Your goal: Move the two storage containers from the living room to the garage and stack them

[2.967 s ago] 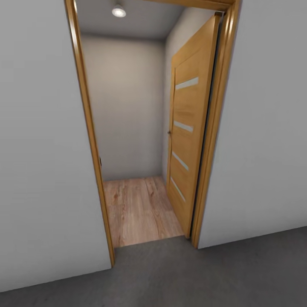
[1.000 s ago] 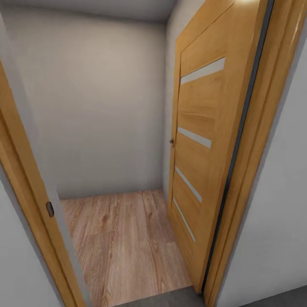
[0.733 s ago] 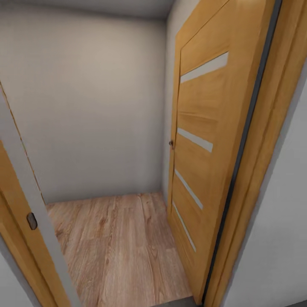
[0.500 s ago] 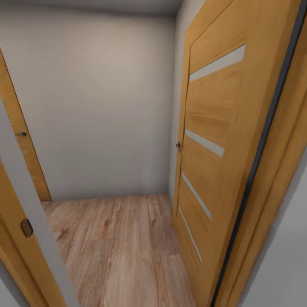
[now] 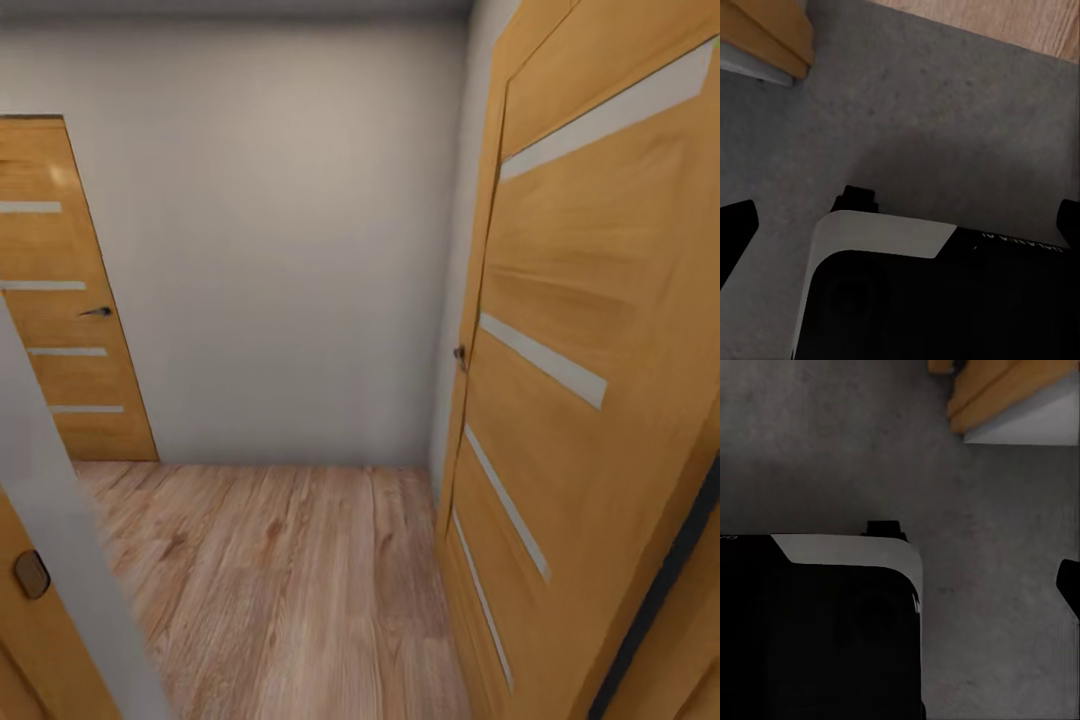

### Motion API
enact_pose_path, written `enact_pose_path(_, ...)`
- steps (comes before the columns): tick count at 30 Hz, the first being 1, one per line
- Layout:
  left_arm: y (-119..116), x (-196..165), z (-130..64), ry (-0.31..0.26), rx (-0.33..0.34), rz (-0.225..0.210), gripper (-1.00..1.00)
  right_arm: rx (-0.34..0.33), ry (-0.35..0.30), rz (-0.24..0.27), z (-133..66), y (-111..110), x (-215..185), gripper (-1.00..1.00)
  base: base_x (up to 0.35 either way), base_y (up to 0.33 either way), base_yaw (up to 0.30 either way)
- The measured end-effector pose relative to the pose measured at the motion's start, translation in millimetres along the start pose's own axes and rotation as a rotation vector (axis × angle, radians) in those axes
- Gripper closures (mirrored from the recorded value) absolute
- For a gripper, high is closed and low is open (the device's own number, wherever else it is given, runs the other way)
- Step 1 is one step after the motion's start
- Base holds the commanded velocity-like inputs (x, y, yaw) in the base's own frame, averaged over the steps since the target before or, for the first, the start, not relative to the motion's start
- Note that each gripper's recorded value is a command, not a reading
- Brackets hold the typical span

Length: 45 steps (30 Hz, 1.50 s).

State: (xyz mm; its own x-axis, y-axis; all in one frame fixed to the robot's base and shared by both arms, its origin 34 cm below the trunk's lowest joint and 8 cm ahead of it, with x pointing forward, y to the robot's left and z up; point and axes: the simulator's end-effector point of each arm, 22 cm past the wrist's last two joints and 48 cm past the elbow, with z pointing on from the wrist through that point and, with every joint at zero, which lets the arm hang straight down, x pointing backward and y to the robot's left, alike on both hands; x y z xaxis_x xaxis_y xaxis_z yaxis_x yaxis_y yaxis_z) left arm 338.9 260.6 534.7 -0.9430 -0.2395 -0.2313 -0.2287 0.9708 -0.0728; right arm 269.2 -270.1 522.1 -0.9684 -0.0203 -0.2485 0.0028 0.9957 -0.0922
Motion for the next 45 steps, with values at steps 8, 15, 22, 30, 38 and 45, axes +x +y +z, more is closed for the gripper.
enact_pose_path(8, 0.9, -1.0, 0.0, -0.003, -0.001, -0.001, -1.0, 0.0, 0.0, 0.0, 0.0, -0.3, 0.0, -1.0, 0.319, -0.124, 0.254)
enact_pose_path(15, 2.1, -3.5, 0.1, -0.013, -0.003, -0.001, -1.0, 0.003, 0.0, 0.0, 0.3, -1.7, 0.0, -1.0, 0.16, -0.02, 0.034)
enact_pose_path(22, 2.2, -4.1, 0.2, -0.015, -0.003, -0.001, -1.0, 0.002, 0.0, -0.002, 0.4, -2.0, -0.2, -1.0, 0.012, -0.001, 0.002)
enact_pose_path(30, 3.2, -4.7, 0.1, -0.016, -0.004, -0.003, -1.0, 0.003, 0.0, -0.014, 0.5, -3.8, -0.4, -1.0, 0.001, 0.0, 0.0)
enact_pose_path(38, 1.3, -4.3, 0.2, -0.016, -0.002, -0.004, -1.0, -0.001, -0.001, -0.024, 0.4, -1.8, -0.3, -1.0, 0.051, 0.128, 0.0)
enact_pose_path(45, 1.0, -4.2, 0.2, -0.016, -0.001, -0.003, -1.0, 0.0, -0.001, -0.024, 0.5, -2.9, -0.2, -1.0, 0.009, 0.022, 0.0)
